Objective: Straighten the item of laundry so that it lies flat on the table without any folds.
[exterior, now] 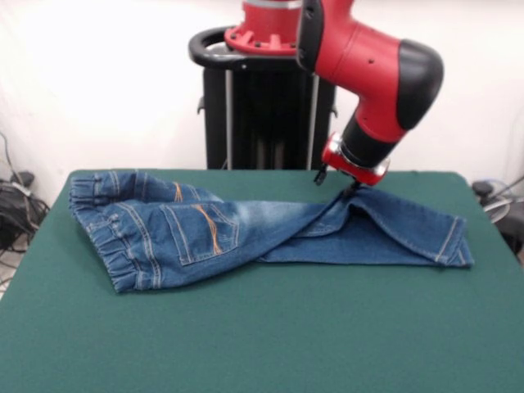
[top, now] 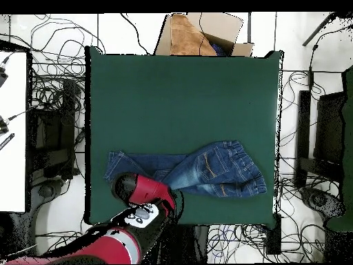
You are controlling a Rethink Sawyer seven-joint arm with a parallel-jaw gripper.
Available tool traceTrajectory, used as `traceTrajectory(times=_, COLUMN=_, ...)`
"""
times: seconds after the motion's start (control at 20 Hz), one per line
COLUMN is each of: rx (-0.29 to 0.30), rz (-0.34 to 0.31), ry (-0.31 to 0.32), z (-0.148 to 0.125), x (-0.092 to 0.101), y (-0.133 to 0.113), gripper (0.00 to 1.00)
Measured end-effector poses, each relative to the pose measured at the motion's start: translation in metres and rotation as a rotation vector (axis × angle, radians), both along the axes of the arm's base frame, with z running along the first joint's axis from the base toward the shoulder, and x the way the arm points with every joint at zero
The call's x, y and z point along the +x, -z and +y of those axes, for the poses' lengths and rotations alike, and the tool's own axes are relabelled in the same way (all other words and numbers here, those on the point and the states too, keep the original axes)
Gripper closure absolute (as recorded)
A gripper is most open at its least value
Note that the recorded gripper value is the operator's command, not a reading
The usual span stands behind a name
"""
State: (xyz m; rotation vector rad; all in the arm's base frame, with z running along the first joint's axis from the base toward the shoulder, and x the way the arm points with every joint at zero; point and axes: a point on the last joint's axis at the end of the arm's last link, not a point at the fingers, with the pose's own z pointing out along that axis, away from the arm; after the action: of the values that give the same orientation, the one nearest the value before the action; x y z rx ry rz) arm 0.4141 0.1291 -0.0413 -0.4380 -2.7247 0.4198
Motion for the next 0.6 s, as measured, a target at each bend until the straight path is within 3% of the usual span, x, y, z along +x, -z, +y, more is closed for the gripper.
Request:
traceTrajectory(times=0.05, rx=0.0, rz=0.001, ry=0.001, z=-0.0003, x=-0.0002, y=0.0003, gripper=0.0)
traceTrajectory(times=0.1, rx=0.0, rz=0.002, ry=0.002, z=-0.0009, x=-0.0005, y=0.0009, gripper=1.0)
traceTrajectory(times=0.6, rx=0.008, rz=-0.007, ry=0.027, z=-0.0101, x=0.0043, y=0.0038, gripper=1.0)
